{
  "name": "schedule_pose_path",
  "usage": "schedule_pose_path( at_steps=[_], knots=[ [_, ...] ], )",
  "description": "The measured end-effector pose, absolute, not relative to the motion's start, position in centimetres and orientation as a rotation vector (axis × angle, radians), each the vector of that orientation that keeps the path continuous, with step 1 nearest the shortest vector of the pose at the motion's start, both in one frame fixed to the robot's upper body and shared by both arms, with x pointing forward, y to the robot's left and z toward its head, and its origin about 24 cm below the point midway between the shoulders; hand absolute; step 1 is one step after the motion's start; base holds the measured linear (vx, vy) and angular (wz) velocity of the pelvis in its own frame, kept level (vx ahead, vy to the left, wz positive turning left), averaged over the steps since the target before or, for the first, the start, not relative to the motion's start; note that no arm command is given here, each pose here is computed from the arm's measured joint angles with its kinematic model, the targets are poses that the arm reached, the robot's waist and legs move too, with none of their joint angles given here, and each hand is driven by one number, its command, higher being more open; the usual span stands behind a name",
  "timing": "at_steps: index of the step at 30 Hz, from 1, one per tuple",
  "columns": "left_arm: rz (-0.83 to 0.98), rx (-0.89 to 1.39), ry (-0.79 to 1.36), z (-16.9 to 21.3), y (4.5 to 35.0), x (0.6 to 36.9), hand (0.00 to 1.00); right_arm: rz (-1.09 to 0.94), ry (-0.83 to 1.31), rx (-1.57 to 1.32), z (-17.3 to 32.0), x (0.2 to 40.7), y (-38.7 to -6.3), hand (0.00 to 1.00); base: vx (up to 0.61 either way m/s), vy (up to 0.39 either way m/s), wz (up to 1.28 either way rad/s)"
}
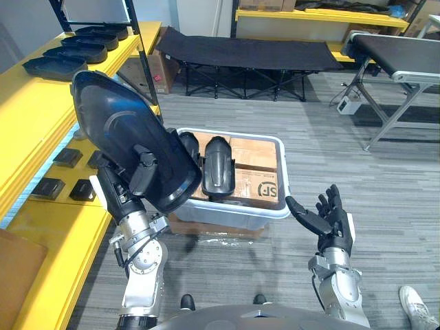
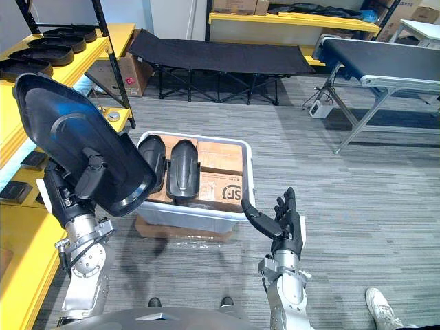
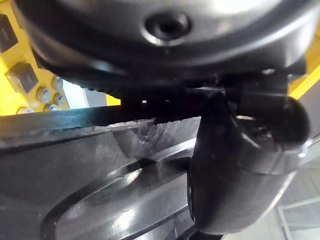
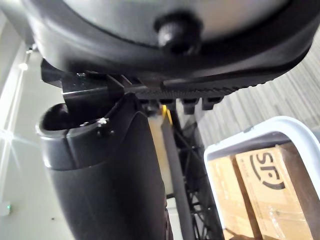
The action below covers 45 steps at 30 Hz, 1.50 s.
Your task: Walk over and take three plastic housings, then place them on the shelf
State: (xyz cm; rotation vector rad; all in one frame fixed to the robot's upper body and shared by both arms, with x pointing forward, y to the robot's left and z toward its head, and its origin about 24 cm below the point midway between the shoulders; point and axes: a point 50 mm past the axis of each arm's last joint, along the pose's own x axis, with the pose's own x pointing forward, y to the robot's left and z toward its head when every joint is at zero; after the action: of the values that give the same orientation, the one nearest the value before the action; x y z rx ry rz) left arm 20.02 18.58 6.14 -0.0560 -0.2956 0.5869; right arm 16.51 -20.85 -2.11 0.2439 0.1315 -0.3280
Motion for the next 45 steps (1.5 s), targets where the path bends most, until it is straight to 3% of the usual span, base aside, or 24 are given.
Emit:
schedule_pose_path(
  at_steps=[8,13,19,29,34,40,45],
  knots=[
    [0.653,-0.061,-0.371,7.9,19.7,18.9,0.00,-0.220,0.088,0.272,-1.5,18.9,-19.5,1.00,0.02,-0.004,0.29],
    [0.772,-0.021,-0.484,10.4,22.3,16.7,0.00,-0.091,0.017,0.227,0.5,22.7,-16.7,1.00,0.00,-0.024,0.64],
    [0.852,-0.010,-0.441,9.7,24.1,14.5,0.00,-0.019,-0.015,0.229,1.7,24.6,-15.5,1.00,-0.03,0.011,0.26],
    [0.755,0.013,-0.366,9.0,23.5,14.8,0.00,0.098,0.051,0.201,1.0,24.4,-14.8,1.00,-0.03,0.009,0.00],
    [0.507,-0.089,-0.304,7.5,20.1,17.3,0.00,-0.118,0.031,0.195,1.2,21.8,-19.2,1.00,0.01,0.037,1.63],
    [0.457,-0.081,-0.274,6.9,19.8,17.3,0.00,-0.105,0.034,0.229,0.7,21.5,-17.9,1.00,0.03,0.081,0.30],
    [0.238,-0.059,-0.300,7.5,18.1,18.4,0.00,-0.162,0.085,0.226,-0.5,19.8,-18.5,1.00,0.06,0.063,0.76]
  ],
)
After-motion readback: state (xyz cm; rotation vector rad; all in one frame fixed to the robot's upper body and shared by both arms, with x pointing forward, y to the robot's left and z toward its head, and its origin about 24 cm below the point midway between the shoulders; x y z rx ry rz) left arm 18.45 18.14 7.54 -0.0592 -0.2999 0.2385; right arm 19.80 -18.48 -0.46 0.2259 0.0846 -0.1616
